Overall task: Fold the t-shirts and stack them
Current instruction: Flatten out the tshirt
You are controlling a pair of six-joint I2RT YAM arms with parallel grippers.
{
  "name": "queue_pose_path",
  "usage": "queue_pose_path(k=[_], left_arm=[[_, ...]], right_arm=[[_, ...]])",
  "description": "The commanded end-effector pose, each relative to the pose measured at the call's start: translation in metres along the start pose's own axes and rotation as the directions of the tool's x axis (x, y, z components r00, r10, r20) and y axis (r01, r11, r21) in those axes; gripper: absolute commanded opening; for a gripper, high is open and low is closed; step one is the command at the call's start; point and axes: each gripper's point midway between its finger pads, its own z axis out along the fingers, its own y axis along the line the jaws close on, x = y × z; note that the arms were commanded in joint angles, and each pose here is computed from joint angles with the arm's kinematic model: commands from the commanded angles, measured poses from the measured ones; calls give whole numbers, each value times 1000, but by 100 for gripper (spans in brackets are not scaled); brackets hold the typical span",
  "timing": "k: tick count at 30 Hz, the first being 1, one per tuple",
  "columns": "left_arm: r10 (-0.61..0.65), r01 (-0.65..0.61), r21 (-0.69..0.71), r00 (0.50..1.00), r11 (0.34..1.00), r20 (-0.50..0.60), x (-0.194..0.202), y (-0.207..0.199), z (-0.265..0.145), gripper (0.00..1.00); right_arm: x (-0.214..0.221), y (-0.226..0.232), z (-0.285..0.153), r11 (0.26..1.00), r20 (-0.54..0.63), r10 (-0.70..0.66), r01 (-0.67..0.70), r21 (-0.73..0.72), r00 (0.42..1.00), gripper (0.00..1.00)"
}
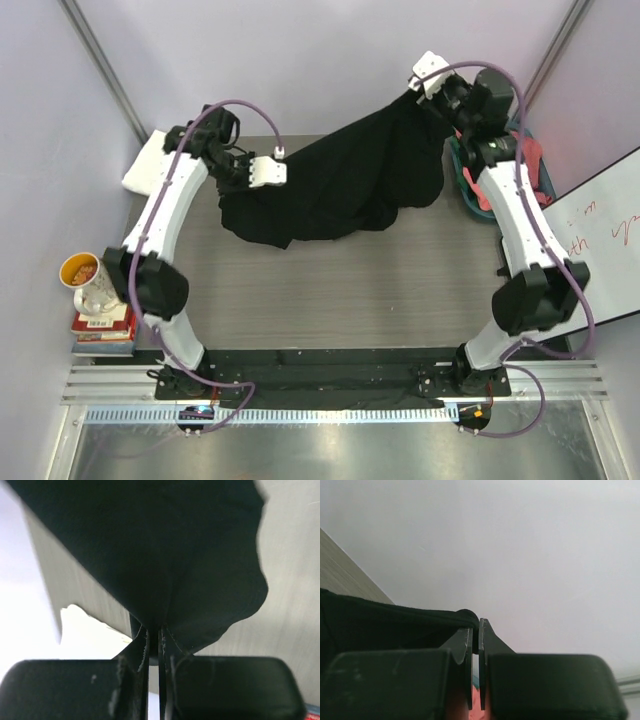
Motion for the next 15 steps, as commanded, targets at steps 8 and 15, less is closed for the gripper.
queue_pose_path(k=[8,15], left_arm=[[-291,179,-291,865,940,-408,135,81,140,41],[-265,176,-378,944,909,-197,76,93,107,81]], right_arm=[[70,46,81,998,-76,49,-45,51,996,1],[78,88,78,999,-99,-9,6,-32,995,1]])
